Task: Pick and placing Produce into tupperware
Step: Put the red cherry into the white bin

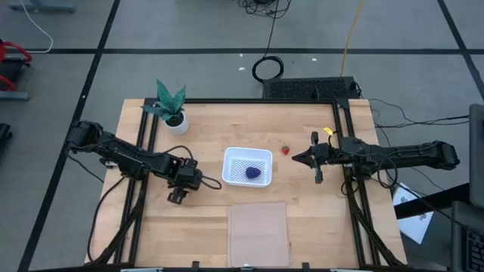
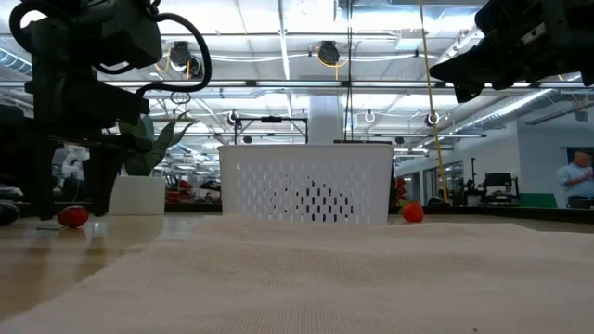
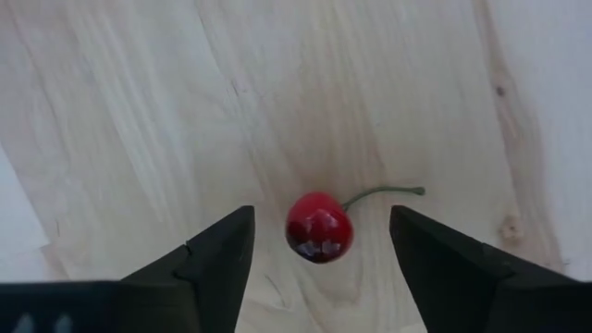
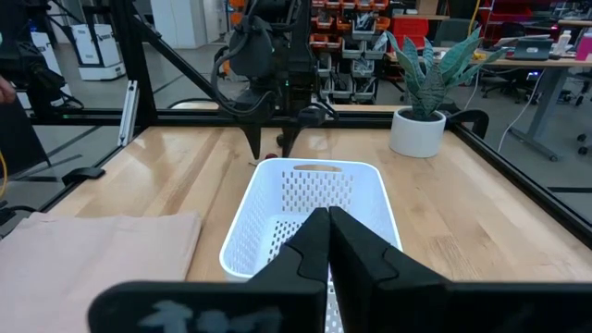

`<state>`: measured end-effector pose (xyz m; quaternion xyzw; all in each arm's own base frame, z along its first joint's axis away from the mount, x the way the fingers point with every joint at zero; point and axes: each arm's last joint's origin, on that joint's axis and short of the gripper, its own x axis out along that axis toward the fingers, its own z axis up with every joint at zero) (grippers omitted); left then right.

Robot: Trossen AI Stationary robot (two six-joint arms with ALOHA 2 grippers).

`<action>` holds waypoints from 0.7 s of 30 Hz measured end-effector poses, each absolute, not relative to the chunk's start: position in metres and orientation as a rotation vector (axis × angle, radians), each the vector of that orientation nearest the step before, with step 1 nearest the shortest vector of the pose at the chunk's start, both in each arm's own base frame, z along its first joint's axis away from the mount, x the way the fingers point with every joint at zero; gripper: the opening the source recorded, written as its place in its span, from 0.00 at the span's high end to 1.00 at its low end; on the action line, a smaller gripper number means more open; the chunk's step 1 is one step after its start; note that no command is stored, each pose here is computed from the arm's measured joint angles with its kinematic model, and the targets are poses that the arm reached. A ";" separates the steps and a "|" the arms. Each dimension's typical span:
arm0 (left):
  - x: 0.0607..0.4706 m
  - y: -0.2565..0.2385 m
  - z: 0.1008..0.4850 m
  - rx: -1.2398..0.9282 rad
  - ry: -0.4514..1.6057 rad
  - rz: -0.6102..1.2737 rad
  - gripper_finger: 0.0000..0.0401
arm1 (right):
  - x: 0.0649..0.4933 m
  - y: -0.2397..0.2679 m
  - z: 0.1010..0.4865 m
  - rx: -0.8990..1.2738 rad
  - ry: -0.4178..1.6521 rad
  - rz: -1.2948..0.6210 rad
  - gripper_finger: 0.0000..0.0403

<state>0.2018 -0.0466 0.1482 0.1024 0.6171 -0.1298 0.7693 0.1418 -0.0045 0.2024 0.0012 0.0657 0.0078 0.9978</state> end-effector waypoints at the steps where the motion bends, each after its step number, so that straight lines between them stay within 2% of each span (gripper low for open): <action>1: 0.202 -0.047 0.148 0.219 1.339 -0.280 0.38 | 0.142 -0.005 0.202 0.002 0.131 0.016 1.00; 21: 0.209 -0.049 0.137 0.214 1.362 -0.282 0.53 | 0.142 -0.005 0.202 0.003 0.131 0.015 1.00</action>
